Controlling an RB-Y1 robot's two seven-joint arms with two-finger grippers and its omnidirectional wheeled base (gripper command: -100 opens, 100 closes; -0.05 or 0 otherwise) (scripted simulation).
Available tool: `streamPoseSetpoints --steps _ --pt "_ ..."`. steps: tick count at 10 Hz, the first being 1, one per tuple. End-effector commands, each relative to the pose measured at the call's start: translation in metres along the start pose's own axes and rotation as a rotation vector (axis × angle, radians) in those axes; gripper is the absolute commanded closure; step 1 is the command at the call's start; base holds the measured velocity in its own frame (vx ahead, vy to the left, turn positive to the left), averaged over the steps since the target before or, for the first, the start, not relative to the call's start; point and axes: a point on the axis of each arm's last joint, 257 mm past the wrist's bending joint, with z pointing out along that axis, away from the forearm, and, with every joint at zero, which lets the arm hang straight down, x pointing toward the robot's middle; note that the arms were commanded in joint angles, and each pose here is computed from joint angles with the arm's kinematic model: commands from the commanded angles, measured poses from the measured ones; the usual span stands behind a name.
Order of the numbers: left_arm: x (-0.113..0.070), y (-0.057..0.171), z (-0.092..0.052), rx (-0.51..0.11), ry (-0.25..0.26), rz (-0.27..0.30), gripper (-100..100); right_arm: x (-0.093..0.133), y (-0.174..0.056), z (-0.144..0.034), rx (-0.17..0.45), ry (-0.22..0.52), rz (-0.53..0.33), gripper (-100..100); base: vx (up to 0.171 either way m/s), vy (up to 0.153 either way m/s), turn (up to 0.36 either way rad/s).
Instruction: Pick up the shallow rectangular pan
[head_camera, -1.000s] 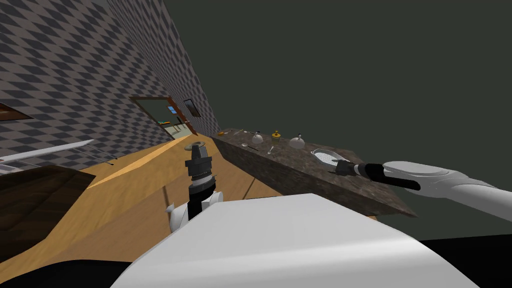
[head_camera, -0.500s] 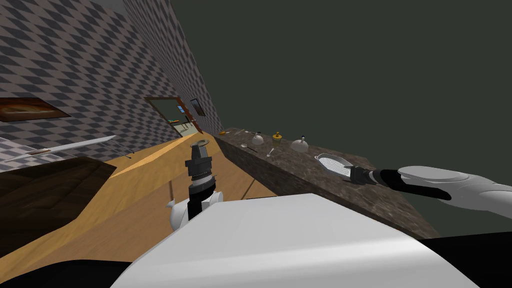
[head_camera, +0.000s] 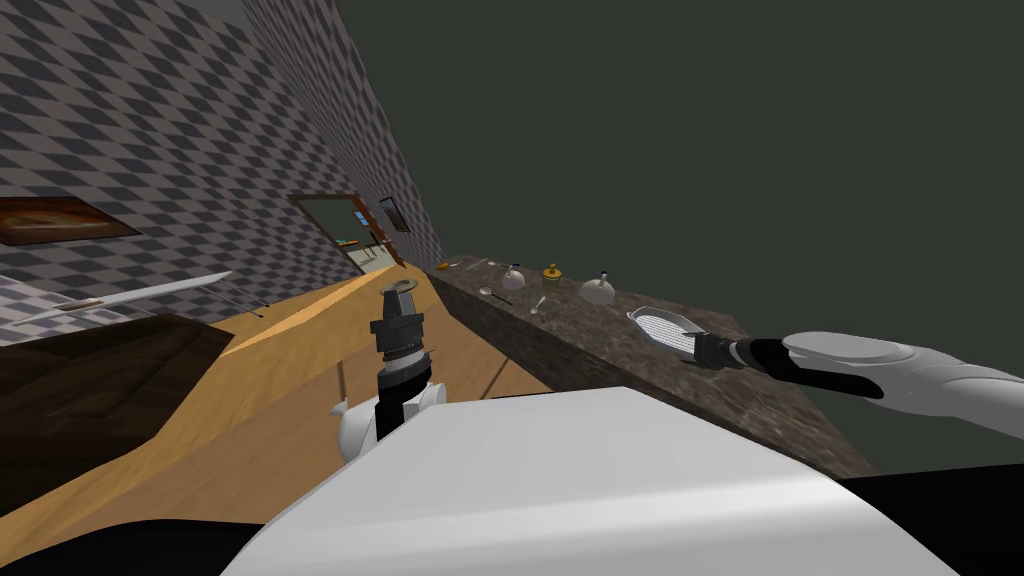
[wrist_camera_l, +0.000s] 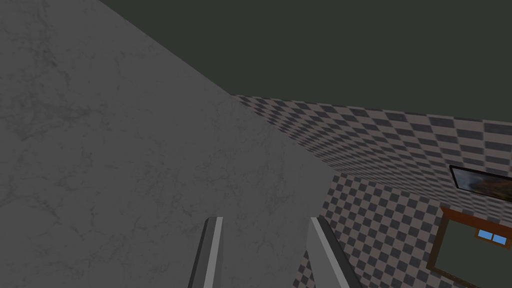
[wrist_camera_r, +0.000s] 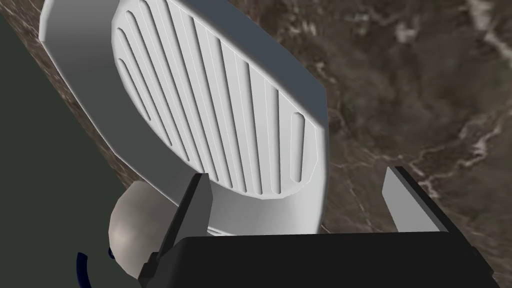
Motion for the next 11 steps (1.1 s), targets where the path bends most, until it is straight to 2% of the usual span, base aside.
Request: streamPoseSetpoints --steps 1,7,8,9,11 --pt "0.0 0.0 0.0 0.0 0.0 0.0 0 -0.008 0.002 0.004 0.002 0.001 -0.001 -100 0.0 -0.054 -0.005" --pt "0.0 0.0 0.0 0.0 0.0 0.0 0 -0.037 0.02 0.014 0.002 -0.005 0.003 -100 -0.002 -0.051 -0.004" --pt "0.0 0.0 0.0 0.0 0.0 0.0 0 -0.034 0.019 0.013 0.001 -0.004 0.0 -100 0.002 -0.022 0.003" --pt "0.0 0.0 0.0 0.0 0.0 0.0 0 -0.034 0.018 0.014 0.003 -0.004 0.002 100 0.0 0.0 0.0" --pt "0.0 0.0 0.0 0.0 0.0 0.0 0 -0.034 0.02 0.014 -0.002 -0.005 0.003 100 0.0 0.0 0.0"
